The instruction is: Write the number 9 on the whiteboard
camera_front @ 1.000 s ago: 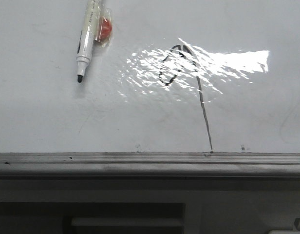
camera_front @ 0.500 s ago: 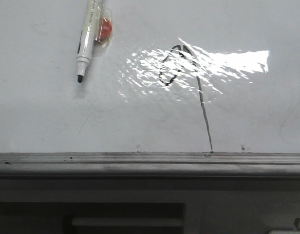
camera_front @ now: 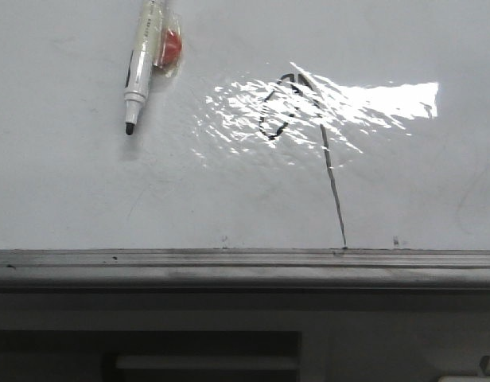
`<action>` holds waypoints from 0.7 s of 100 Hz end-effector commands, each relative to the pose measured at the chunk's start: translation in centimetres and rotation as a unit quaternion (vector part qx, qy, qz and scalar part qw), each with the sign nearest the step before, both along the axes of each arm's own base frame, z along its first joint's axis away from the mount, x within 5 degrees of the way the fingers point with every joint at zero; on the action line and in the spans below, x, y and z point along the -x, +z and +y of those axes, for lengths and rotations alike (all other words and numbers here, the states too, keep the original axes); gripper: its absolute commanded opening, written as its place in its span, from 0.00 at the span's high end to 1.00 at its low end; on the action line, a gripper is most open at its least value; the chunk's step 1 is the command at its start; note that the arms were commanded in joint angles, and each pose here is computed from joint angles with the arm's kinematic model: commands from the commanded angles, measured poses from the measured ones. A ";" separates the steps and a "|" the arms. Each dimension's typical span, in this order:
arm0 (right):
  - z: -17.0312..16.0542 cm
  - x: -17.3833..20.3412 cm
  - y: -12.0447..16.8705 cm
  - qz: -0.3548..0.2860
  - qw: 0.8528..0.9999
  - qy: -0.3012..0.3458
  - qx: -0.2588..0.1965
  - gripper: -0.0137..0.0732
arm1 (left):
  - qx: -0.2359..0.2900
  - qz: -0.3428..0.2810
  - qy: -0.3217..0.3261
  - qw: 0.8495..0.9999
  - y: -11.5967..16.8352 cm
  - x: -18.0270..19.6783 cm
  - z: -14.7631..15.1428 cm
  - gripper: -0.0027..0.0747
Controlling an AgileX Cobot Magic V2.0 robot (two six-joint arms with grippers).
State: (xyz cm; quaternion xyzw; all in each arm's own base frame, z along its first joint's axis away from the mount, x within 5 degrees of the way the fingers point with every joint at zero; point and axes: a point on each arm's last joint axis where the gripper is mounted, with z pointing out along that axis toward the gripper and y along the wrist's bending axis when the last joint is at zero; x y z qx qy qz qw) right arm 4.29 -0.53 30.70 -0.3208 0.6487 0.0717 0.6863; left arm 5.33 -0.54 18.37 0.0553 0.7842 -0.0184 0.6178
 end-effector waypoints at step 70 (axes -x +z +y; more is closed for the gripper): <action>0.6 -0.3 -0.5 -0.038 0.999 -0.004 0.026 0.89 | 0.009 -0.031 0.002 0.999 0.0 0.0 0.0 0.99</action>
